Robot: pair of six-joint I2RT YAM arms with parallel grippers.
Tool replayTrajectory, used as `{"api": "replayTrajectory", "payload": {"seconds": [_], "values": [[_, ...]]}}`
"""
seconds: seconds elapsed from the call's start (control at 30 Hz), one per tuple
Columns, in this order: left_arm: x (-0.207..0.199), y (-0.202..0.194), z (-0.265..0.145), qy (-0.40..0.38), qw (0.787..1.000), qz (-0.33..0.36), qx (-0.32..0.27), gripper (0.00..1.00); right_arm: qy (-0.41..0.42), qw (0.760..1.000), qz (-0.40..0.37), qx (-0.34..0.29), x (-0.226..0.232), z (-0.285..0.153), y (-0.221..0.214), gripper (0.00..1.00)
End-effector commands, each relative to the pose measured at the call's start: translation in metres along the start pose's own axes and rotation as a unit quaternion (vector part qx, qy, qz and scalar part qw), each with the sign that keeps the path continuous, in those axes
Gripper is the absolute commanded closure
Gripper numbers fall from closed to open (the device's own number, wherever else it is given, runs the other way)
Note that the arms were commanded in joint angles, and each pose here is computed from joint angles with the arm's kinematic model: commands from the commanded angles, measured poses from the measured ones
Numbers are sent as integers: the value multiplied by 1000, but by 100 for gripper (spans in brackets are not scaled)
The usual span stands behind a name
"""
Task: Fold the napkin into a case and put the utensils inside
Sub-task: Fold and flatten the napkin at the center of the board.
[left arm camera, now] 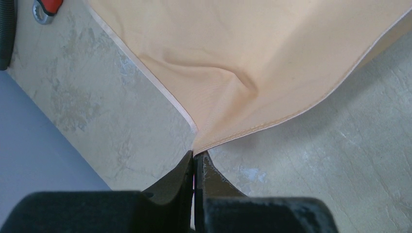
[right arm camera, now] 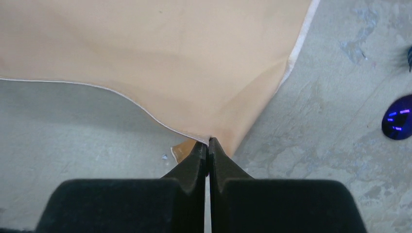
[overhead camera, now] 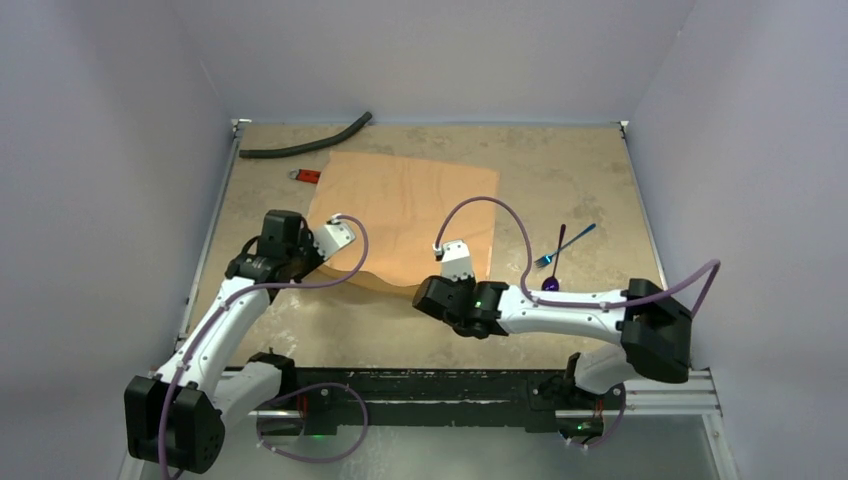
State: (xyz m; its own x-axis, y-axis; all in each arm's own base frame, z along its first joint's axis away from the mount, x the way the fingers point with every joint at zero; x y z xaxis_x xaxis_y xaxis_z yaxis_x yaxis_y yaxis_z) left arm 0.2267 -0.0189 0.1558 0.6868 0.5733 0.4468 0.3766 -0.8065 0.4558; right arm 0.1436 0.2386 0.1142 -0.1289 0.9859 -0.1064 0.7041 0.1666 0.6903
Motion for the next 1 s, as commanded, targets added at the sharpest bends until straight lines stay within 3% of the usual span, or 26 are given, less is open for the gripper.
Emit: {"api": "replayTrajectory", "payload": {"seconds": [0.0,0.27,0.4,0.57,0.77,0.97], "values": [[12,19,-2,2,999,-13,-36,100,80,995,-43,-47,11,-12,22,100],[32,41,-22,29,996,-36,-70,100,144,985,-57,-80,-7,-58,52,100],[38,58,-41,-7,996,-22,-85,100,126,990,-50,-28,-15,-64,41,100],[12,45,-59,-98,994,-12,-49,100,131,989,-68,27,-14,-72,33,100],[-9,32,-106,-118,990,37,-70,100,200,978,-49,28,-24,-108,43,100],[-25,30,-147,-174,980,60,-81,100,245,965,-53,75,-28,-122,28,100]]}}
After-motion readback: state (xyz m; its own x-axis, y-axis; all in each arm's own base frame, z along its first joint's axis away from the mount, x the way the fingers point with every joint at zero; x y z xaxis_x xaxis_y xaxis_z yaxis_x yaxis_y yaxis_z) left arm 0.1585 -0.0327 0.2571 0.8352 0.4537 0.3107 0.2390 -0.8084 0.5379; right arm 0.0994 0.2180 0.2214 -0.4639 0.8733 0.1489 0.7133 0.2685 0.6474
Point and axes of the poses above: each gripper's point midway between its finger pads, its own z axis out along the fingers, its own x axis along the line the jaws close on, y = z × x, the point moved 6 cm from there along -z, back along the fingers, and after that the axes turned 2 degrees about z, right-handed, at the moved point
